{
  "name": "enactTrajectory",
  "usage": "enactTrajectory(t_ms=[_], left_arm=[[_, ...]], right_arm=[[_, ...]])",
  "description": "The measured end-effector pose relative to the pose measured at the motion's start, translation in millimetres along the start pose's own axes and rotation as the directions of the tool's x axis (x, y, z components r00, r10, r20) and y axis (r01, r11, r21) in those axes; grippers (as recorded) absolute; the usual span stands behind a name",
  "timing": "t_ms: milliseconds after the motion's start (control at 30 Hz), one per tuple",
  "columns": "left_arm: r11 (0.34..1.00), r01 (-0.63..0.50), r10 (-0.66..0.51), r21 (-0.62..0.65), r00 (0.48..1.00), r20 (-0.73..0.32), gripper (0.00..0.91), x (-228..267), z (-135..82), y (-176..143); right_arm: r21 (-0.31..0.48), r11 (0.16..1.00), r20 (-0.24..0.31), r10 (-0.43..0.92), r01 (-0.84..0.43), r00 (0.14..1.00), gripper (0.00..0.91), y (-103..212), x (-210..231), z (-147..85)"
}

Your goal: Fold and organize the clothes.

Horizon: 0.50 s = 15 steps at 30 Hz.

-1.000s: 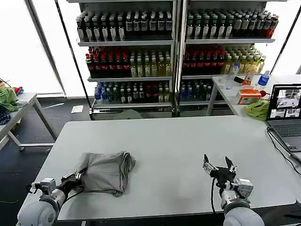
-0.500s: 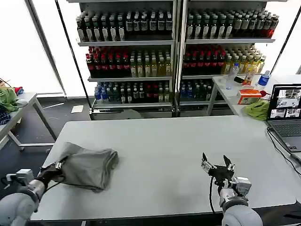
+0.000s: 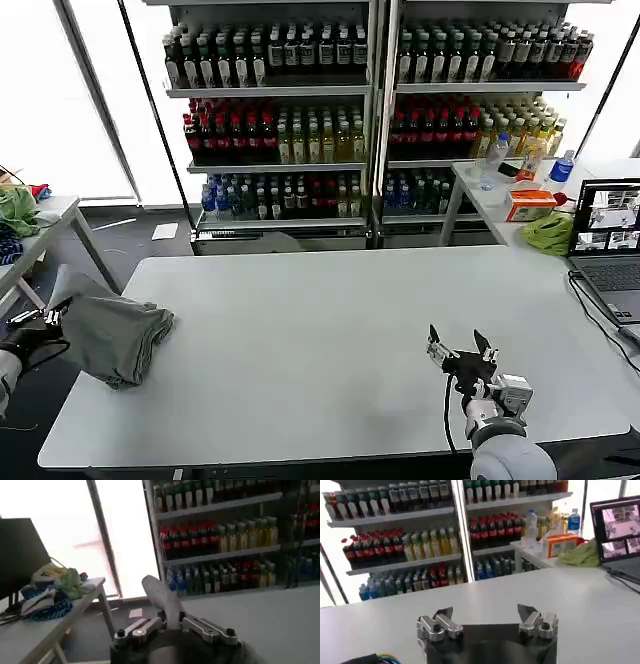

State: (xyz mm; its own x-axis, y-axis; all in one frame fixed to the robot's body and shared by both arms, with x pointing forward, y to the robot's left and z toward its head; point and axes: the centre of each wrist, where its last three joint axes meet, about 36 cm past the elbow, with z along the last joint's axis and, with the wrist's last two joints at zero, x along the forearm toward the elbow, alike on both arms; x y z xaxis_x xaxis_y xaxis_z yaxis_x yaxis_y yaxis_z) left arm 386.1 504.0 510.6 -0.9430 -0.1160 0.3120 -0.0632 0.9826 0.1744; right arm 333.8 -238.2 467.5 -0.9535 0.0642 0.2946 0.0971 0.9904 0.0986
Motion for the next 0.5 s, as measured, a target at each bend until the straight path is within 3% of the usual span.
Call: enactTrajectory(t_ms=[200,500], left_arm=[[0.996,-0.072,0.073,-0.044,0.997,0.02,0.0,3.6,-3.3,-39.1],[0.961,-0.271,0.272,-0.048,0.962,-0.001,0.0,6.6,2.5,-139.0]], right_arm=[[-0.003,1.0,-0.003,0.015,-0.015,1.0,0.907,-2.9,2.2,1.2],[-0.012,0.998,-0.011,0.053,-0.054,0.999,0.907,-9.5,8.2,3.0]])
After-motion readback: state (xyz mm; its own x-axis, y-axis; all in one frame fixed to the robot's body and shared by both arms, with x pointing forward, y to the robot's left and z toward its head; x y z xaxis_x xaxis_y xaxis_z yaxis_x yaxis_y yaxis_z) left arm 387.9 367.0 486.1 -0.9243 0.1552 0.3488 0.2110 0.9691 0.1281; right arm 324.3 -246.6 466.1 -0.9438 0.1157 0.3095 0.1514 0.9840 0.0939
